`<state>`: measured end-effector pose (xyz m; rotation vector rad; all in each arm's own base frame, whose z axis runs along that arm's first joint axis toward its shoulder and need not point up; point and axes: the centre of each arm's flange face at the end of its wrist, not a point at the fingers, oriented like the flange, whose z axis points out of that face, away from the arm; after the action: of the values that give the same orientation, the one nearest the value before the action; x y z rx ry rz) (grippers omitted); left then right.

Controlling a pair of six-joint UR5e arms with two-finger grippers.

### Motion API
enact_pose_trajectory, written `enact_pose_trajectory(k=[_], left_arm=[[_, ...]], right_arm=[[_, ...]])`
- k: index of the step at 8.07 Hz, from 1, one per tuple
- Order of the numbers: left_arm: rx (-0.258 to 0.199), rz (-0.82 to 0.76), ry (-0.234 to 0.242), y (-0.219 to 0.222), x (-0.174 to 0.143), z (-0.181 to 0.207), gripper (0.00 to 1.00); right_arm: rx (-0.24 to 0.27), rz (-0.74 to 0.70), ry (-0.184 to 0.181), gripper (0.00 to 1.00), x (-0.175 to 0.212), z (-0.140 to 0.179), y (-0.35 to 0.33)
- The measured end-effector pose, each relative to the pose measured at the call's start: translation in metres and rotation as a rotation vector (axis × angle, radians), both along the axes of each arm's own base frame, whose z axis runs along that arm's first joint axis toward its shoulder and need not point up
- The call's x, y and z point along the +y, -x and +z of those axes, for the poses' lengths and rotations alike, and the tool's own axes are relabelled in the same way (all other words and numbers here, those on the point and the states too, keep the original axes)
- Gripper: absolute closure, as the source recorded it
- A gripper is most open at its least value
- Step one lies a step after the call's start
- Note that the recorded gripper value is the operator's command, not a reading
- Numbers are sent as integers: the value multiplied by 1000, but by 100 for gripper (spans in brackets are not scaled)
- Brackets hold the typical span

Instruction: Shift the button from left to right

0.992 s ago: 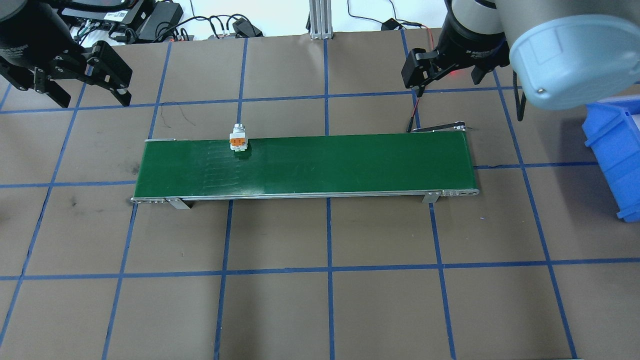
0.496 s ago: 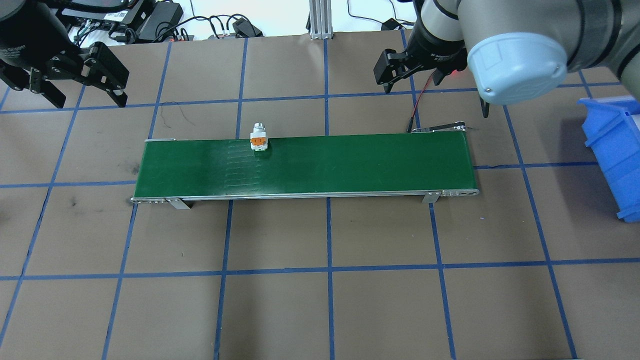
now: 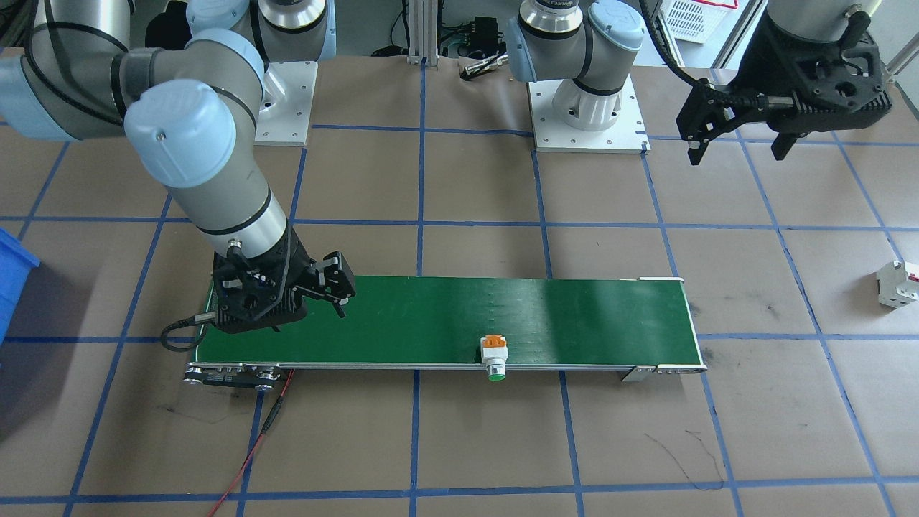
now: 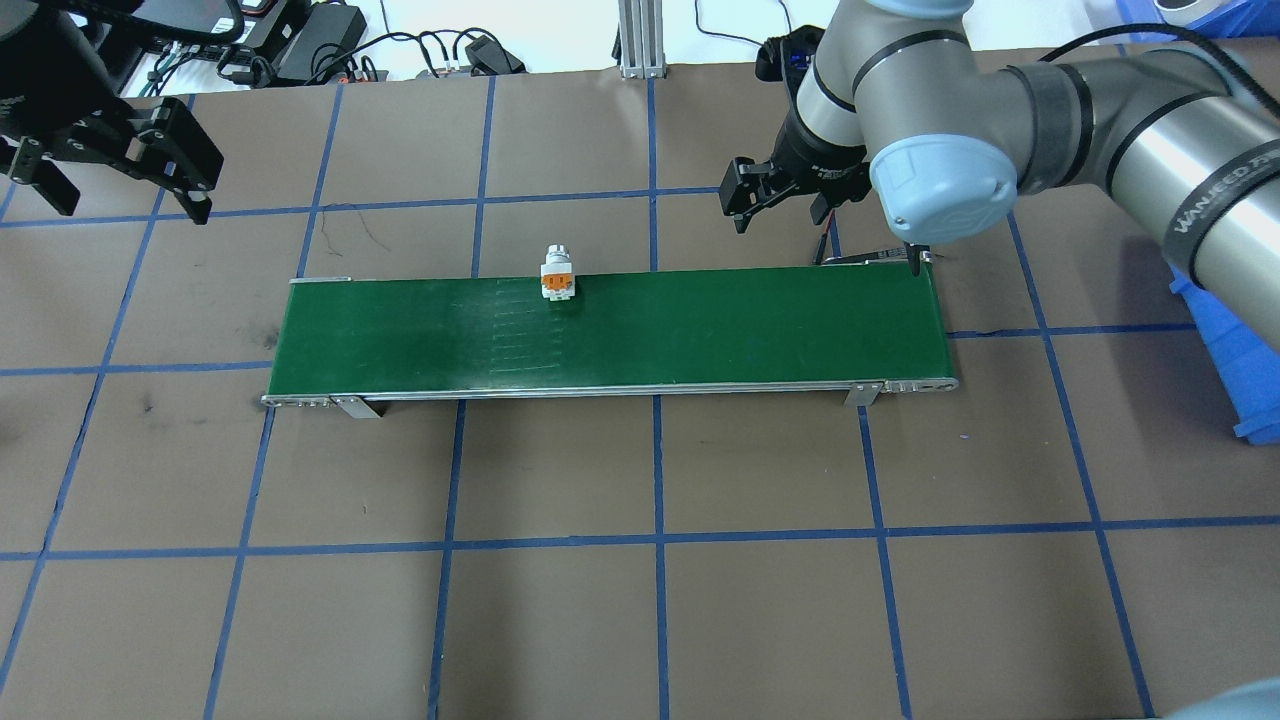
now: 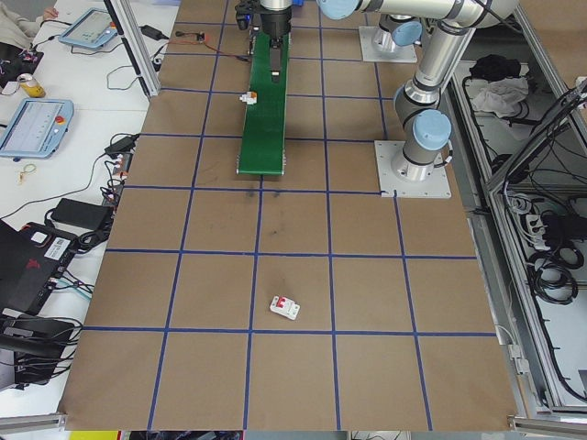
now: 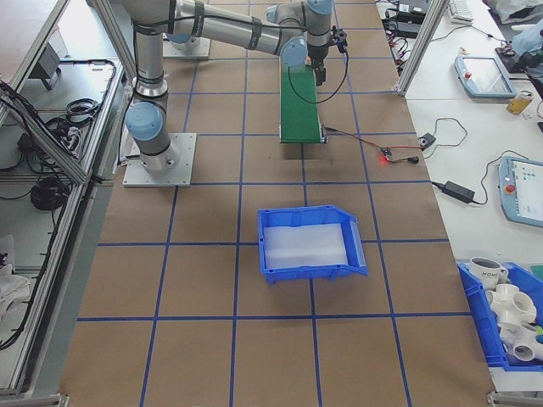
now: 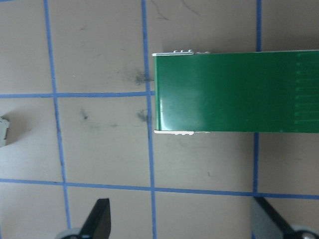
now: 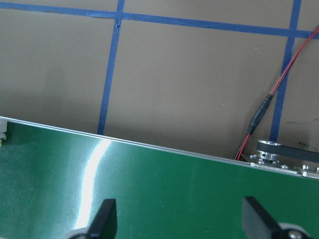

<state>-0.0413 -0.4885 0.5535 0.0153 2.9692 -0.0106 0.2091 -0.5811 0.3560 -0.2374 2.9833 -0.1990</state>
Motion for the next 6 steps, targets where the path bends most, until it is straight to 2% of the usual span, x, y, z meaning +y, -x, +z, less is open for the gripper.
enact_pose_trajectory(k=[1, 2, 3, 5, 6], left_arm=[[-57, 3, -7, -5, 0, 1, 0], [-71, 6, -7, -6, 0, 1, 0], [-38, 8, 0, -3, -1, 0, 0], [95, 16, 25, 11, -4, -2, 0], [131, 27, 32, 17, -5, -3, 0]], right_arm=[[-2, -21, -16, 0, -2, -21, 0], [-7, -49, -35, 0, -4, -37, 0], [-20, -66, -52, 0, -5, -48, -2], [-36, -95, -75, 0, -5, -58, -3], [-46, -130, -86, 0, -4, -60, -4]])
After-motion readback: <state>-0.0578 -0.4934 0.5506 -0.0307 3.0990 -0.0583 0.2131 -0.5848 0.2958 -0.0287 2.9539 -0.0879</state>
